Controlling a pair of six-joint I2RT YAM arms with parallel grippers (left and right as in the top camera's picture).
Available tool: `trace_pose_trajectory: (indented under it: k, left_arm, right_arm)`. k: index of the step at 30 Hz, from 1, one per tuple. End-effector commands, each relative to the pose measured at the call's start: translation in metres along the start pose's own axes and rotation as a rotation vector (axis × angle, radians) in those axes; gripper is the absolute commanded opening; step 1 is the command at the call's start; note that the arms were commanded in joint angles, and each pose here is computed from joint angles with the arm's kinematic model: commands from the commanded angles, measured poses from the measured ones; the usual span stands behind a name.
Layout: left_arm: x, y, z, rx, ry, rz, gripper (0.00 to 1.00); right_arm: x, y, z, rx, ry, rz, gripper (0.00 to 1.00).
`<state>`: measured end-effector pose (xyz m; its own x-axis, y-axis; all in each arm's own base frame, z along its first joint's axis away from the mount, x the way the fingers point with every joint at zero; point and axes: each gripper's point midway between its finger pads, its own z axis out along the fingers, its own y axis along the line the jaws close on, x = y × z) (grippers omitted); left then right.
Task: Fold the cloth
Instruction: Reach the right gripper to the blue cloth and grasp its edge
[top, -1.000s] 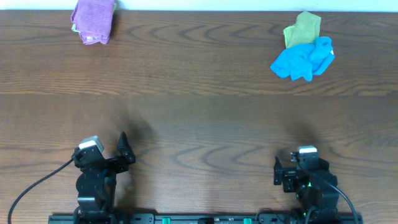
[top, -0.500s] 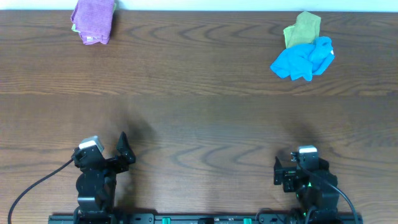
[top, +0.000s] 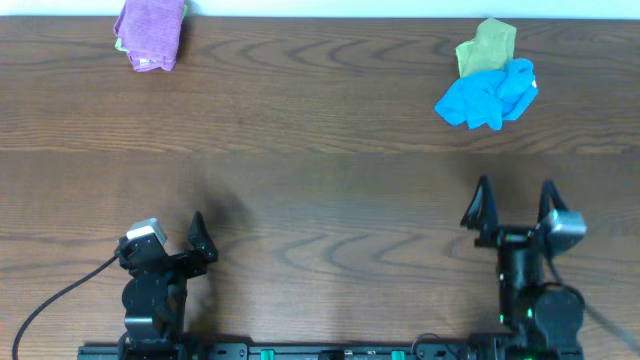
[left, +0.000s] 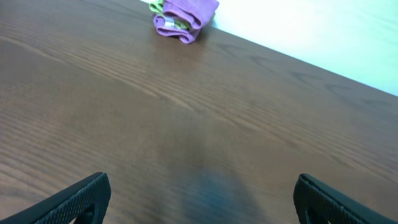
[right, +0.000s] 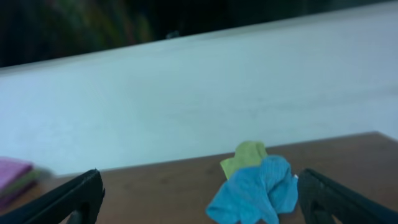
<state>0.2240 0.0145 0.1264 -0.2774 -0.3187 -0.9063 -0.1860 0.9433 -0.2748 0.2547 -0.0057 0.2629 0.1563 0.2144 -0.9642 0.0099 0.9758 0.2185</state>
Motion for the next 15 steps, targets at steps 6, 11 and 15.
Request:
trace_pose_trajectory:
  k: [6, 11, 15]
  left_arm:
    - [0.009, 0.004, 0.003, -0.011, 0.02, -0.01, 0.95]
    - [0.009, 0.004, 0.003, -0.011, 0.02, -0.01, 0.95]
    - [0.009, 0.004, 0.003, -0.011, 0.02, -0.01, 0.95]
  right_arm:
    - [0.012, -0.029, 0.089, 0.098, 0.249, 0.132, 0.99]
    - [0.059, -0.06, 0.159, 0.149, 0.518, 0.205, 0.99]
    - [0.097, -0.07, 0.2, 0.124, 0.681, 0.267, 0.93]
